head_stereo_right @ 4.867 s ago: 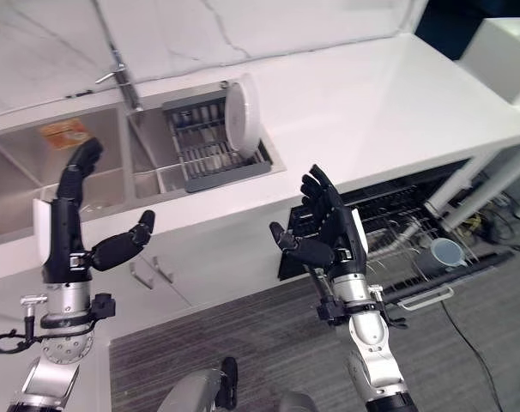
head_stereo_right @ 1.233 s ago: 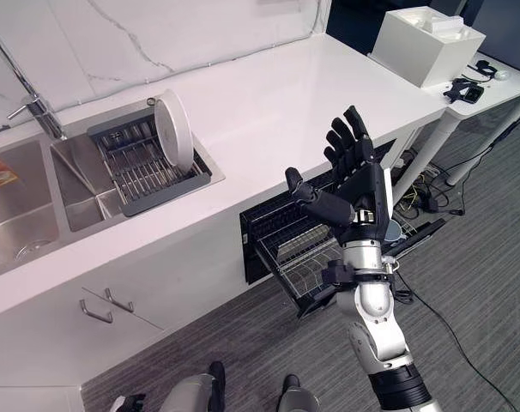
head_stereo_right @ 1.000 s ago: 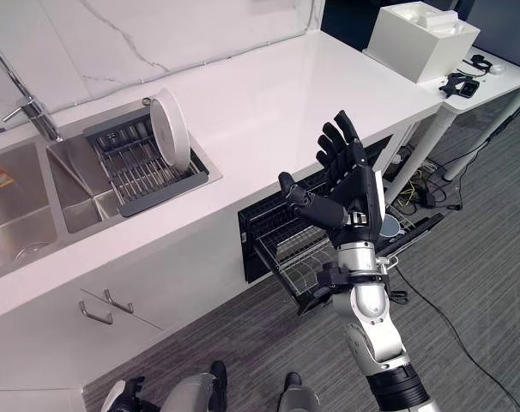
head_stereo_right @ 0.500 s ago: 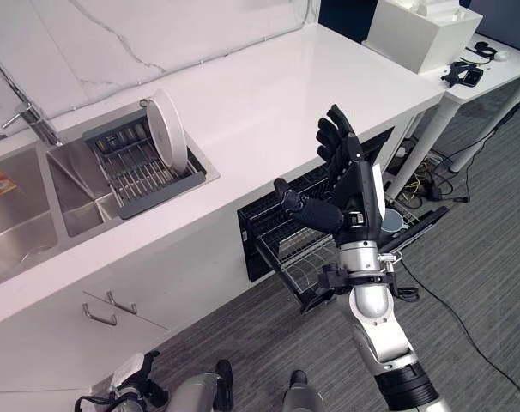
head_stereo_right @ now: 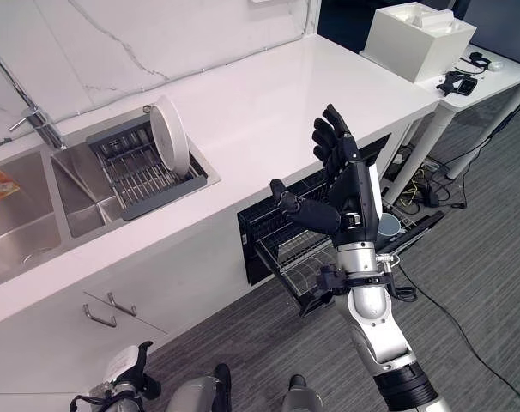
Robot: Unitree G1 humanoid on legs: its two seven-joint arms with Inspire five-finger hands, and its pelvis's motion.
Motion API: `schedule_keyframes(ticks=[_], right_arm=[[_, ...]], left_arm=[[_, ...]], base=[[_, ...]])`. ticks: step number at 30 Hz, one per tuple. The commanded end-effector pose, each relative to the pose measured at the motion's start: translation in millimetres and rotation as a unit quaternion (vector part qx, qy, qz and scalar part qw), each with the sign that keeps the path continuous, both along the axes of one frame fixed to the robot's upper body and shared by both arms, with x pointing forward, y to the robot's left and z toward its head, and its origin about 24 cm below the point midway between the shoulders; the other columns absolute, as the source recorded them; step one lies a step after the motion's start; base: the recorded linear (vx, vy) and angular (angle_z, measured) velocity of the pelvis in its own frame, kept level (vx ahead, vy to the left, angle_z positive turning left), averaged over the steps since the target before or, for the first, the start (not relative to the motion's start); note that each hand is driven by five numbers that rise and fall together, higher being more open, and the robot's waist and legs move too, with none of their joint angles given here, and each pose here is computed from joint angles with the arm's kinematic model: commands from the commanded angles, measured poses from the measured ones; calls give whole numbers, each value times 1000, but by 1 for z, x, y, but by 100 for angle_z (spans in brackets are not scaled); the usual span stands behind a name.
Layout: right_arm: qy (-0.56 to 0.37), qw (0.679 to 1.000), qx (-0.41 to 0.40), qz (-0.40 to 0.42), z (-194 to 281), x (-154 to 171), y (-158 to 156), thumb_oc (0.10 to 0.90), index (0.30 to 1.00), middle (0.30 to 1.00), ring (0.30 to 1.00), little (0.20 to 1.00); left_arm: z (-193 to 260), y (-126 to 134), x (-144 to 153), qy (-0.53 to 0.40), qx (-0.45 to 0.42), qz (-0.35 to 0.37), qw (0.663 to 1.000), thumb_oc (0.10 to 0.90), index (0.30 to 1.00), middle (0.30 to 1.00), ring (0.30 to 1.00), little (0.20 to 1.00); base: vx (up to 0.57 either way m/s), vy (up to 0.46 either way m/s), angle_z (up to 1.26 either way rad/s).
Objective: Place the dishes in the dishwasher.
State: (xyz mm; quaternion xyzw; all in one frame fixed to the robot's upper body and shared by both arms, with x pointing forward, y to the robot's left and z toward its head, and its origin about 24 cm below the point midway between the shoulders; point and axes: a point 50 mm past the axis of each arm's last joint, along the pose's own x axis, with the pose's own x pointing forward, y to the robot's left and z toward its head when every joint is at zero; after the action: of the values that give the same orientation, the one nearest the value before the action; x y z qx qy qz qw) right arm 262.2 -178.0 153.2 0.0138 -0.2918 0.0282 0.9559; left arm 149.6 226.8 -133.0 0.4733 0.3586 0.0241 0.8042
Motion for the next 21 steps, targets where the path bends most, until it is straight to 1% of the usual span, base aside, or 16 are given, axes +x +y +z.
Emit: schedule_keyframes(ticks=[1, 3, 5, 7, 9, 13, 16, 19, 21], right_arm=[[-148, 988, 26, 42, 50, -9, 10, 800, 900, 900, 900, 900], [-154, 988, 12, 31, 50, -10, 11, 800, 900, 900, 900, 900], [-146, 989, -6, 27, 49, -8, 12, 800, 900, 900, 900, 900], [-135, 991, -9, 24, 48, -3, 14, 800, 900, 900, 900, 900], [-130, 991, -8, 25, 49, 0, 14, 800, 900, 900, 900, 900], [-96, 995, -17, 35, 49, 11, 11, 800, 900, 900, 900, 900], [-66, 996, -32, 40, 50, 20, 6, 800, 900, 900, 900, 900], [-50, 998, -14, 39, 59, 29, -2, 800, 900, 900, 900, 900], [-34, 999, -1, 39, 64, 37, -6, 800, 900, 900, 900, 900]], left_arm=[[24, 27, 26, -102, 12, 47, 994, 800, 900, 900, 900, 900], [29, 23, 33, -145, -30, 85, 985, 800, 900, 900, 900, 900], [32, 22, 36, -168, -49, 102, 979, 800, 900, 900, 900, 900], [38, 19, 41, -200, -86, 127, 968, 800, 900, 900, 900, 900], [40, 18, 43, -214, -106, 135, 962, 800, 900, 900, 900, 900], [46, 11, 46, -228, -128, 115, 958, 800, 900, 900, 900, 900], [48, 10, 45, -216, -138, 85, 963, 800, 900, 900, 900, 900], [49, 5, 44, -195, -140, 41, 970, 800, 900, 900, 900, 900], [48, 3, 40, -179, -151, 34, 972, 800, 900, 900, 900, 900]], base=[[0, 0, 0], [18, -34, 3], [22, -30, 8], [21, -56, 13], [12, -55, 9], [21, -38, 12], [22, -41, 10], [40, -41, 16], [66, -30, 19]])
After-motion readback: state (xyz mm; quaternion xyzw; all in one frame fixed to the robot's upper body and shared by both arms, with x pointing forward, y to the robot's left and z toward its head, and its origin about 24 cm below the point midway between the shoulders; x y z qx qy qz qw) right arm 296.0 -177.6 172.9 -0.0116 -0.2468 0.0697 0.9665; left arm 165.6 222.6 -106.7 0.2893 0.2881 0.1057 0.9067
